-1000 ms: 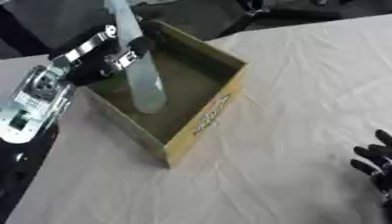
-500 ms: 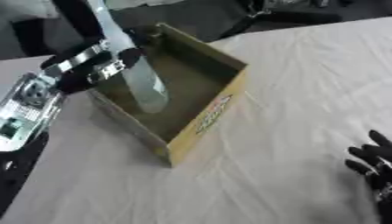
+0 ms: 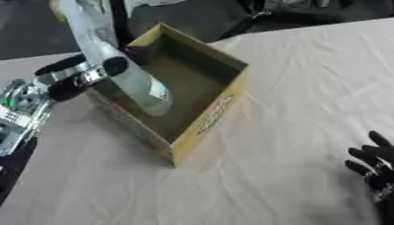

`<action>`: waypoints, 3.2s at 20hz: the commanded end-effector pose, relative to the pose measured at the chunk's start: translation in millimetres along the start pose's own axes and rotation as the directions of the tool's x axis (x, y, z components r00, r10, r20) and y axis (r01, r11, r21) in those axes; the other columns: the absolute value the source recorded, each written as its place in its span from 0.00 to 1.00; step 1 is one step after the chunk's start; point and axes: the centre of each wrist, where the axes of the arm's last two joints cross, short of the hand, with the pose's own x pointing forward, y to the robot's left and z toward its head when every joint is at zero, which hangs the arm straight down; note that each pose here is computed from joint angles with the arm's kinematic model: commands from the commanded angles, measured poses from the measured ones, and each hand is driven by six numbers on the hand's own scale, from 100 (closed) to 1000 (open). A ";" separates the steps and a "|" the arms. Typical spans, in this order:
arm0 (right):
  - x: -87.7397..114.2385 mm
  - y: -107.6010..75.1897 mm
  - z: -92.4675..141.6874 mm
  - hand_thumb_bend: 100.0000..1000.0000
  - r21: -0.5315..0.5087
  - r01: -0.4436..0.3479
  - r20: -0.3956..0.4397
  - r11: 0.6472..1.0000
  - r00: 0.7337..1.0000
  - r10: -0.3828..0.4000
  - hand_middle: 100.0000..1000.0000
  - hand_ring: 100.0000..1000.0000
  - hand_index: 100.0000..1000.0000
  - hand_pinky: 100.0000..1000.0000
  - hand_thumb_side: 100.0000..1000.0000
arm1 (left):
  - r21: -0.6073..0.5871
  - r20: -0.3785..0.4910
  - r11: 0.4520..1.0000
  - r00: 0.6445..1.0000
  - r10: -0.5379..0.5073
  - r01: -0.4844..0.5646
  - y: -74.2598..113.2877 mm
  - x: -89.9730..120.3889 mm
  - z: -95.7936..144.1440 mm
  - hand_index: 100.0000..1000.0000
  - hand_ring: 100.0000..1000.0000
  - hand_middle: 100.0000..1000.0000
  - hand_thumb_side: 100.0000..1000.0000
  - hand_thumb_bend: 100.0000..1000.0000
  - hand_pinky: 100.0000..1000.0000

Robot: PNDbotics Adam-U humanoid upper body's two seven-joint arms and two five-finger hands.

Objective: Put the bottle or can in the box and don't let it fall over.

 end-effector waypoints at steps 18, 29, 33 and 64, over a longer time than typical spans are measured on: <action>0.9 -9.4 7.1 0.00 -0.031 -0.019 -0.009 0.999 1.000 0.018 0.98 0.82 0.70 0.79 0.77 | -0.085 -0.032 0.995 0.998 0.055 -0.058 23.8 11.5 42.4 0.89 1.00 1.00 0.62 0.00 1.00; -1.2 -16.8 15.1 0.00 -0.051 -0.020 -0.024 0.998 1.000 0.018 0.98 0.82 0.70 0.79 0.75 | -0.140 -0.086 0.990 0.996 0.006 -0.018 17.6 15.0 56.8 0.88 1.00 1.00 0.80 0.00 1.00; -0.7 -17.5 14.3 0.00 -0.051 -0.009 -0.022 0.999 1.000 0.008 0.98 0.81 0.70 0.79 0.74 | -0.148 -0.105 0.989 0.994 -0.009 -0.006 15.7 11.7 55.9 0.92 1.00 1.00 0.81 0.00 1.00; -6.3 -32.5 37.0 0.00 -0.087 -0.034 -0.019 0.996 0.999 0.032 0.97 0.82 0.70 0.79 0.65 | 0.081 0.258 0.996 0.966 0.008 -0.030 5.6 96.2 93.6 0.89 1.00 1.00 0.55 0.00 1.00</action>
